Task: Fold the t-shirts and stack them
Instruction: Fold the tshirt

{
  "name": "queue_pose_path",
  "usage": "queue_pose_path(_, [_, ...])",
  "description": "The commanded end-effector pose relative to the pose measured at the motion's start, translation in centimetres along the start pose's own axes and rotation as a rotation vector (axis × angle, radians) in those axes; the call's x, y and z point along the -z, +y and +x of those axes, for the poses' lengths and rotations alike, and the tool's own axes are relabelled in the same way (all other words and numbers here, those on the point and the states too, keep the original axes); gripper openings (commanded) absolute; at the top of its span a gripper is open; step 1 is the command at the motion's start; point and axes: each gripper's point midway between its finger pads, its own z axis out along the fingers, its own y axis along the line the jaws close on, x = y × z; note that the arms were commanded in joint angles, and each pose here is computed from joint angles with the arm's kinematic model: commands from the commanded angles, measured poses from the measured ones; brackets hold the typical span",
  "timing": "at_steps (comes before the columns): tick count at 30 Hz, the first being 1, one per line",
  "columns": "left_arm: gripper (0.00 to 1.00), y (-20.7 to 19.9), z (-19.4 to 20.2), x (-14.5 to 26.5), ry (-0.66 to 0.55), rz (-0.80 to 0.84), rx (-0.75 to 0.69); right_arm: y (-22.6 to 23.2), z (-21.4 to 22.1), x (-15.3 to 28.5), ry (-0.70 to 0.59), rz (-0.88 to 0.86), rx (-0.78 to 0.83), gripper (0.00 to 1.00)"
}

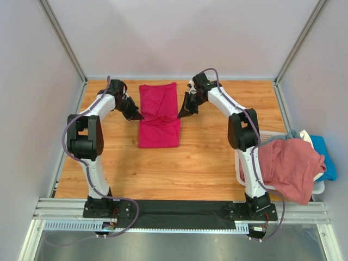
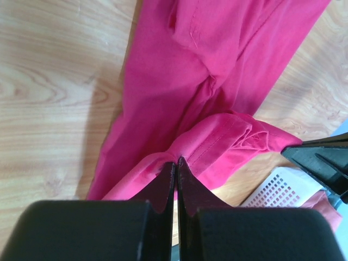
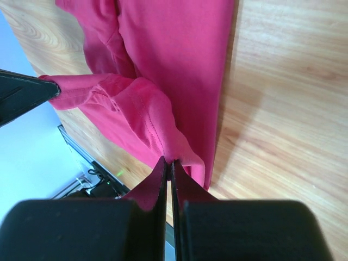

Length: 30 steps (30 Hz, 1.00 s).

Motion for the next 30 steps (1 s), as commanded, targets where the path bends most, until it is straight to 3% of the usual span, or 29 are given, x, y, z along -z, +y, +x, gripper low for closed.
queue_pose_path(1, [0.0, -0.9, -1.3, 0.1, -0.01, 0.035, -0.01, 1.8, -1.9, 0.2, -0.032, -0.082, 0.018, 0.0])
queue_pose_path(16, [0.0, -0.1, -2.9, -1.1, -0.024, 0.02, 0.035, 2.1, -4.3, -1.4, -0.04, -0.15, -0.008, 0.01])
queue_pose_path(19, [0.06, 0.1, -3.4, -1.3, -0.026, 0.016, 0.031, 1.5, -5.2, -1.4, -0.056, -0.148, -0.026, 0.02])
queue_pose_path(20, [0.14, 0.1, -3.5, -1.2, -0.031, 0.014, 0.029, 1.0, -5.7, -1.2, -0.065, -0.145, -0.038, 0.02])
queue_pose_path(24, [0.3, -0.9, -4.9, 0.5, -0.088, 0.008, -0.039, 0.1, -7.3, 0.1, -0.104, -0.142, -0.065, 0.17])
queue_pose_path(26, [0.37, -0.8, -5.2, 1.6, -0.116, -0.02, -0.066, 0.2, -8.0, 1.3, -0.124, -0.148, -0.063, 0.31])
queue_pose_path(30, [0.39, -1.2, -4.0, 4.3, -0.143, -0.021, -0.134, 0.8, -7.7, 3.2, -0.139, -0.13, -0.037, 0.39])
